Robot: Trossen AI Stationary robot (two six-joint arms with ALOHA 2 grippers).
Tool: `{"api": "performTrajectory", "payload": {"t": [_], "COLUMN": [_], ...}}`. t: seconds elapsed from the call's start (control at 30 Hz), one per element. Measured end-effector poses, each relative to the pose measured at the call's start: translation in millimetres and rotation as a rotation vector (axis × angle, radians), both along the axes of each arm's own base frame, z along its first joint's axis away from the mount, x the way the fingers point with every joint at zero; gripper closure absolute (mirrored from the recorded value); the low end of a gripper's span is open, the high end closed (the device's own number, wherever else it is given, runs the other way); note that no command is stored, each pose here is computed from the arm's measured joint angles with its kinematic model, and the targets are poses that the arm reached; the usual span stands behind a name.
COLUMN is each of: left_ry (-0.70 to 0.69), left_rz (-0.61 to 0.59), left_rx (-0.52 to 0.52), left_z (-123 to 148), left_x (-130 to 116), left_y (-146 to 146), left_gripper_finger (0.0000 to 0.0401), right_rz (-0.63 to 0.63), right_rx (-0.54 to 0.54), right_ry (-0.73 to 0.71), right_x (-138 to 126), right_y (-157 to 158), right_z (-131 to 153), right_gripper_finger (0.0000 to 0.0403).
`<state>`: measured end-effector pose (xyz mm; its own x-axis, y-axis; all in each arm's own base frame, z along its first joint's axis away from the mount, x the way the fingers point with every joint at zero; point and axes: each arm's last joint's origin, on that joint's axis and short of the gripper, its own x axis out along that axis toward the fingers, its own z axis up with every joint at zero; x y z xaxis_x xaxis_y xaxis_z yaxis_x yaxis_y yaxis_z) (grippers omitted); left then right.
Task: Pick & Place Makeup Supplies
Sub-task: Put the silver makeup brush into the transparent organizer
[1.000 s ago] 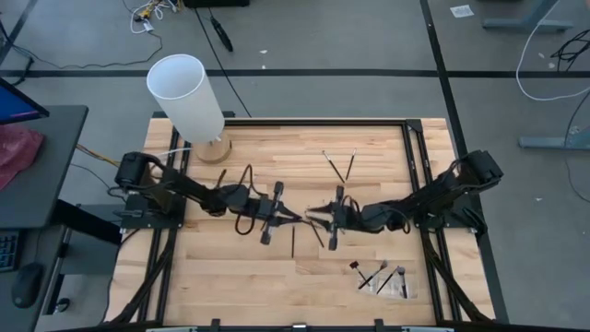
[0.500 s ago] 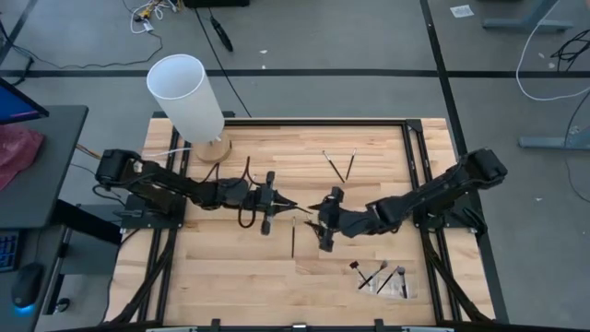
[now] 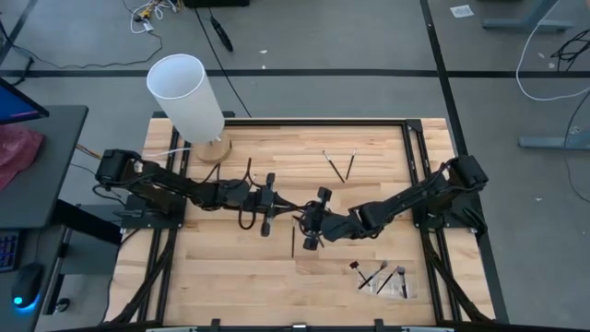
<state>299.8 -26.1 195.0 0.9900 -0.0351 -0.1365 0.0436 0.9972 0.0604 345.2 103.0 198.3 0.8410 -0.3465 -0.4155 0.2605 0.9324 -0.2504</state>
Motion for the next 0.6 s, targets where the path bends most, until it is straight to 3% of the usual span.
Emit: {"api": "performTrajectory", "payload": {"t": [0.37, 0.6], "left_ry": [-0.006, -0.095], "left_rz": [0.004, -0.048], "left_rx": [0.001, 0.003], "left_z": [0, 17], "left_x": [0, -4], "left_y": [0, -1], "left_gripper_finger": [0.0367, 0.0287], "right_rz": [-0.033, -0.086], "right_rx": [0.023, 0.059], "right_ry": [-0.04, -0.072], "right_x": [2, 0], "right_y": [-4, 0], "right_z": [2, 2], "right_gripper_finger": [0.0392, 0.0394]}}
